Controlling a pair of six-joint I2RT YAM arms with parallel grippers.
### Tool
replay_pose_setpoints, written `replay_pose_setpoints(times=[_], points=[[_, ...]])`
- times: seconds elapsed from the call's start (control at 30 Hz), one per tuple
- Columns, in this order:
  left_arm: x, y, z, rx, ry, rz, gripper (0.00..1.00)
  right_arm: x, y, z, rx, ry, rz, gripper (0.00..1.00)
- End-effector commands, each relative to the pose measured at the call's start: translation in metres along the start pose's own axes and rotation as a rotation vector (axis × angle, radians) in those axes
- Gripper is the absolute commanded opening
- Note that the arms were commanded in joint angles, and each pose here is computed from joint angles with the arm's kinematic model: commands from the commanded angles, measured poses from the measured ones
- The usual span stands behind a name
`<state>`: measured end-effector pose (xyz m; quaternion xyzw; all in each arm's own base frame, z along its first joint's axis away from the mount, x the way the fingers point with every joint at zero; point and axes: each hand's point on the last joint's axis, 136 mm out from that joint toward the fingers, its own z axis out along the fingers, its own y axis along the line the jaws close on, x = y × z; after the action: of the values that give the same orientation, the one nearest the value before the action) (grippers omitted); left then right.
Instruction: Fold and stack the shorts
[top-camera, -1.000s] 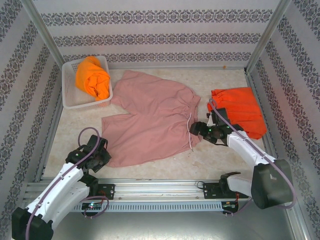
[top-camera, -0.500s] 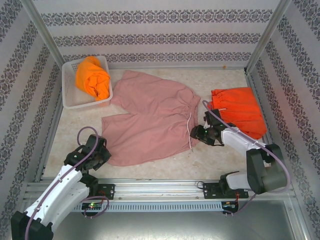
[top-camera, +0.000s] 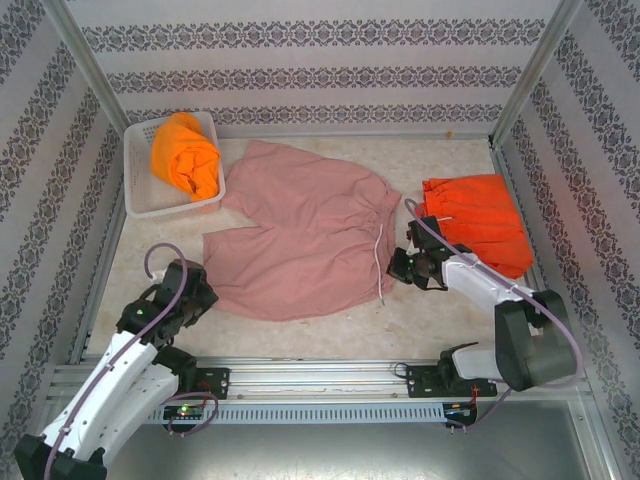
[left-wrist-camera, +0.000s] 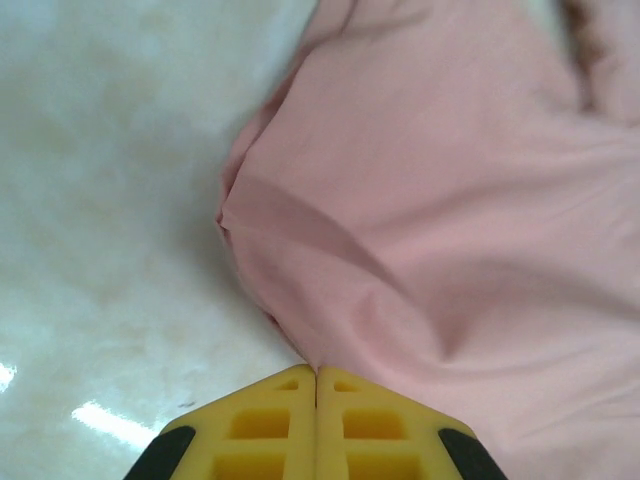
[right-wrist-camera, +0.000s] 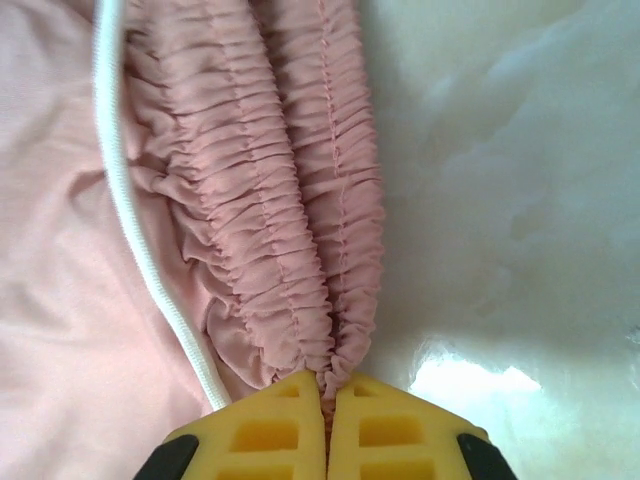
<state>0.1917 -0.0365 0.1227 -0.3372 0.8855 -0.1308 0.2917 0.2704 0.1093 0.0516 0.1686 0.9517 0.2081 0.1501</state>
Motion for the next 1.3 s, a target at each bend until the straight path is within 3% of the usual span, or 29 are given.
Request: replay_pose_setpoints(times=[0.0, 0.37, 0.7, 0.9, 1.27], points=[[-0.027, -0.008, -0.031, -0.005, -0.101, 0.078, 0.00, -0.019, 0.015, -0.031, -0.061, -0.081, -0.008, 0.00], [-0.094, -0.067, -0.131, 0.172, -0.294, 0.109, 0.00, -0.031, 0.036, -0.113, -0.192, -0.252, -0.029, 0.00], [-0.130, -0.121, -0.202, 0.340, -0.376, 0.162, 0.00, -0.028, 0.061, -0.147, -0.310, -0.272, -0.016, 0.00], [-0.139, -0.145, -0.198, 0.349, -0.371, 0.219, 0.00, -0.025, 0.058, -0.141, -0.311, -0.240, 0.040, 0.00], [-0.160, -0.178, -0.131, 0.242, -0.387, 0.283, 0.00, -0.042, 0.037, -0.105, -0.243, -0.195, 0.136, 0.00]])
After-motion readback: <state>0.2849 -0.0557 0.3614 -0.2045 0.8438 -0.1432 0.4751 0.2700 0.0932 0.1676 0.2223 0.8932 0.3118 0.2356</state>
